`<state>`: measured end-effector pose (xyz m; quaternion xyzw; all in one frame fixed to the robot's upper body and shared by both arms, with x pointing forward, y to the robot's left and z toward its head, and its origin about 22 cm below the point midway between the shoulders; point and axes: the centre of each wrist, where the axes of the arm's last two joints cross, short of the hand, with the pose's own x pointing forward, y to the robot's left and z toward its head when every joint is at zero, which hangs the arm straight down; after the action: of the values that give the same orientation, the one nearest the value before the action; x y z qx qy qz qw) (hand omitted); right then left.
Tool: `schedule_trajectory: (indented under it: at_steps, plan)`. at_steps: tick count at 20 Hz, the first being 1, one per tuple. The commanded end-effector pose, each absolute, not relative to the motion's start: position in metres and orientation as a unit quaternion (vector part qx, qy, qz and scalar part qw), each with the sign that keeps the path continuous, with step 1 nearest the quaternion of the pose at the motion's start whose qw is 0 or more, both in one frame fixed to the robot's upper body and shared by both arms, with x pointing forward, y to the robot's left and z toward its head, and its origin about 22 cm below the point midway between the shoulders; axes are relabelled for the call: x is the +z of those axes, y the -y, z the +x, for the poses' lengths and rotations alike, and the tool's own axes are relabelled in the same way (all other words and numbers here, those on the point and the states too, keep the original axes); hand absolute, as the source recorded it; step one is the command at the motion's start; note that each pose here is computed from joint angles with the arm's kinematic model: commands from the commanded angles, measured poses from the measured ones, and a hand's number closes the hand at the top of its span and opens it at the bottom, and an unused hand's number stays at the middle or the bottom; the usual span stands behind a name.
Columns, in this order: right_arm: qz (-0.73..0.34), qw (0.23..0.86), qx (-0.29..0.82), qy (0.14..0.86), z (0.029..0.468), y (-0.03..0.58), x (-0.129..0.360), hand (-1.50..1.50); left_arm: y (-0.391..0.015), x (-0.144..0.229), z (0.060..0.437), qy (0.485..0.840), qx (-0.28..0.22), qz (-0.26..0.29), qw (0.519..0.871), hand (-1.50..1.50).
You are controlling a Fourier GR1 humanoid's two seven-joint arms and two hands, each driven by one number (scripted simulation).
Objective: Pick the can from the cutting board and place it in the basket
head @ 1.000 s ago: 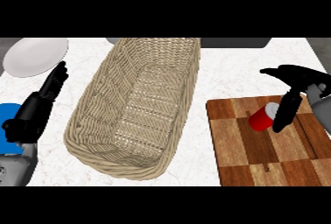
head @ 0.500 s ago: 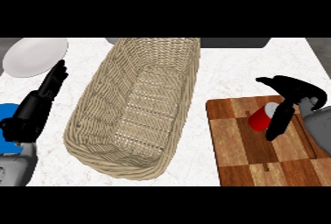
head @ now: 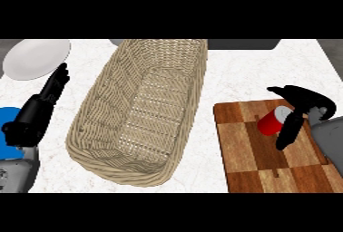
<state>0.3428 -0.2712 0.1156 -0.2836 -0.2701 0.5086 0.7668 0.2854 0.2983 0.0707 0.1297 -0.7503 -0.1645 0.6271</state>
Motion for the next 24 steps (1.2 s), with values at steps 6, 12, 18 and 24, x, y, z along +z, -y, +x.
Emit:
schedule_trajectory:
  at_steps: [6,12,18,24]
  plan:
    - [-0.279,0.784,0.493,0.255,0.333,0.259,0.086,1.50,-0.293,0.076,0.276,0.749,-0.161,0.133,0.628,0.00]
    - [-0.282,0.769,0.507,0.268,0.328,0.272,0.066,1.50,-0.303,0.086,0.286,0.753,-0.163,0.118,0.627,0.00]
    - [-0.302,0.732,0.533,0.298,0.341,0.264,0.070,1.50,-0.305,0.077,0.293,0.754,-0.162,0.136,0.622,0.00]
    - [-0.414,0.666,0.521,0.338,0.290,0.289,0.035,1.50,-0.296,0.085,0.292,0.749,-0.163,0.131,0.628,0.00]
